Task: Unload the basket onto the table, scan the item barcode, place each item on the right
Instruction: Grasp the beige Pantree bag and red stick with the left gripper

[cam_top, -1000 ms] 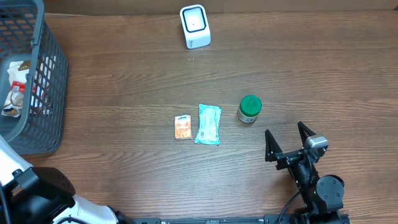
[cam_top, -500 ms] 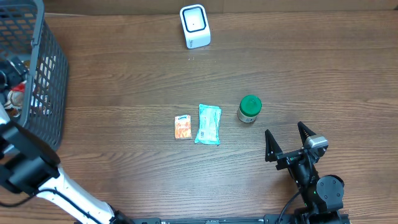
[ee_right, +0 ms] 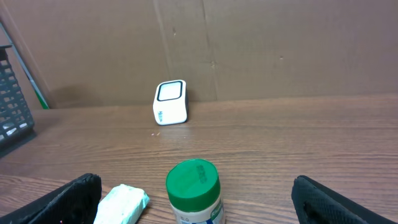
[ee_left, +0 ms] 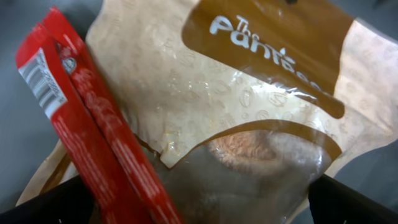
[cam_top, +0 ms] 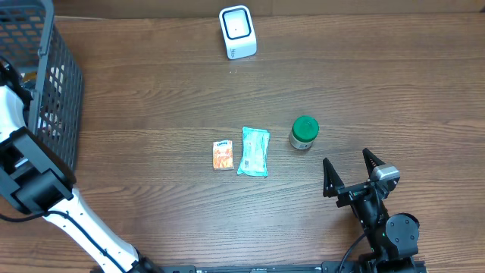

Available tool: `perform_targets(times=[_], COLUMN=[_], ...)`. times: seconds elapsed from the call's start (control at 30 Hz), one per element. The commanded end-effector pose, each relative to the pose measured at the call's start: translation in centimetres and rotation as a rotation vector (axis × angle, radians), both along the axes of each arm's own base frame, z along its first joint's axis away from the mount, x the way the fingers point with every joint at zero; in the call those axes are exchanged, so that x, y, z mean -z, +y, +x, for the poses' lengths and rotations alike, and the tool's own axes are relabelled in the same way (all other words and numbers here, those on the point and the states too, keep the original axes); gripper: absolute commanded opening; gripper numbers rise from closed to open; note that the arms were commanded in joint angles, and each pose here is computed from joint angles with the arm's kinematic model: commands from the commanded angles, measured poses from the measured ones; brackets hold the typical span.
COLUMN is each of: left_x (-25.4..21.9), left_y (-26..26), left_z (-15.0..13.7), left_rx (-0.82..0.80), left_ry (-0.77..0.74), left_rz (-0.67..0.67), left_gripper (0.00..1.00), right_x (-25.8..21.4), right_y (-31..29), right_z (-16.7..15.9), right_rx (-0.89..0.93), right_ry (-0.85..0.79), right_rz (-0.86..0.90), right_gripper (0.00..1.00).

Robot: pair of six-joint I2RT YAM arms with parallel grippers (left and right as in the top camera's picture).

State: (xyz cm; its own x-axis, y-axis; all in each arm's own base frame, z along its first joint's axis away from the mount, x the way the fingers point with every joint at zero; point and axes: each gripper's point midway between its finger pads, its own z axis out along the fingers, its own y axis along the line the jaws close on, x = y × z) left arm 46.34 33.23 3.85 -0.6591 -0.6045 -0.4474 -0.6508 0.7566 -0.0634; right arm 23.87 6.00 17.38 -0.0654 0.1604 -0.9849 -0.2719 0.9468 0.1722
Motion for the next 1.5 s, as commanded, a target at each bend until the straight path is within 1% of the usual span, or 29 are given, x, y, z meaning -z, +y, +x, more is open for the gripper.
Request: perform_targets(times=[0.0,0.07,0.1,0.23,0.37,0.4,0.43,0.57,0.8,0.87,0.93,1.03,1.1,1.33,1.47], left_x=[5.6,5.7,5.5,3.5,-0.2,-1.5,-4.2,-10.1,-21.5,-24.0,-25.1,-24.5,-22.5,-12.9,-7.9], left_y=[-1.2,-1.3,-1.1,-0.4,0.3,0.6,1.0,1.6,1.4,0.9,0.5,0.1,-0.3,-1.7,-1.8], left_z=[-1.7,-2.0,-2.1,-2.1,-2.1,-2.1,-2.2,-2.6,-4.4,-5.1,-5.6,-6.2,-6.6,-7.3,-7.6], left_rx=[0.012,0.041,0.041,0.045,0.042,0.034,0.017,-0.014,-0.083,-0.089,-0.091,-0.085,-0.076,-0.063,-0.053], left_ry=[0.13,0.153,0.156,0.156,0.136,0.128,0.107,0.043,-0.117,-0.154,-0.165,-0.131,-0.078,0.081,0.165], left_rz=[-0.055,-0.045,-0.035,0.011,0.067,0.093,0.145,0.238,0.393,0.417,0.425,0.402,0.363,0.185,0.134], left_gripper=[0.68,0.08,0.04,0.04,0.04,0.04,0.04,0.04,0.04,0.04,0.04,0.04,0.04,0.04,0.04], right_x=[0.3,0.3,0.3,0.3,0.3,0.3,0.3,0.3,0.3,0.3,0.3,0.3,0.3,0.3,0.3], right_y=[-0.1,-0.1,-0.1,-0.1,-0.1,-0.1,-0.1,-0.1,-0.1,-0.1,-0.1,-0.1,-0.1,-0.1,-0.1], right_z=[0.1,0.1,0.1,0.1,0.1,0.1,0.1,0.1,0.1,0.1,0.1,0.1,0.1,0.1,0.1], right_rx=[0.007,0.007,0.007,0.007,0.007,0.007,0.007,0.007,0.007,0.007,0.007,0.007,0.007,0.007,0.007], right_ry=[0.002,0.002,0.002,0.002,0.002,0.002,0.002,0.002,0.002,0.002,0.002,0.002,0.002,0.002,0.002], right_rz=[0.004,0.004,0.004,0.004,0.004,0.004,0.004,0.004,0.004,0.004,0.004,0.004,0.004,0.004,0.004], right_gripper=[1.0,1.0,1.0,1.0,1.0,1.0,1.0,1.0,1.0,1.0,1.0,1.0,1.0,1.0,1.0])
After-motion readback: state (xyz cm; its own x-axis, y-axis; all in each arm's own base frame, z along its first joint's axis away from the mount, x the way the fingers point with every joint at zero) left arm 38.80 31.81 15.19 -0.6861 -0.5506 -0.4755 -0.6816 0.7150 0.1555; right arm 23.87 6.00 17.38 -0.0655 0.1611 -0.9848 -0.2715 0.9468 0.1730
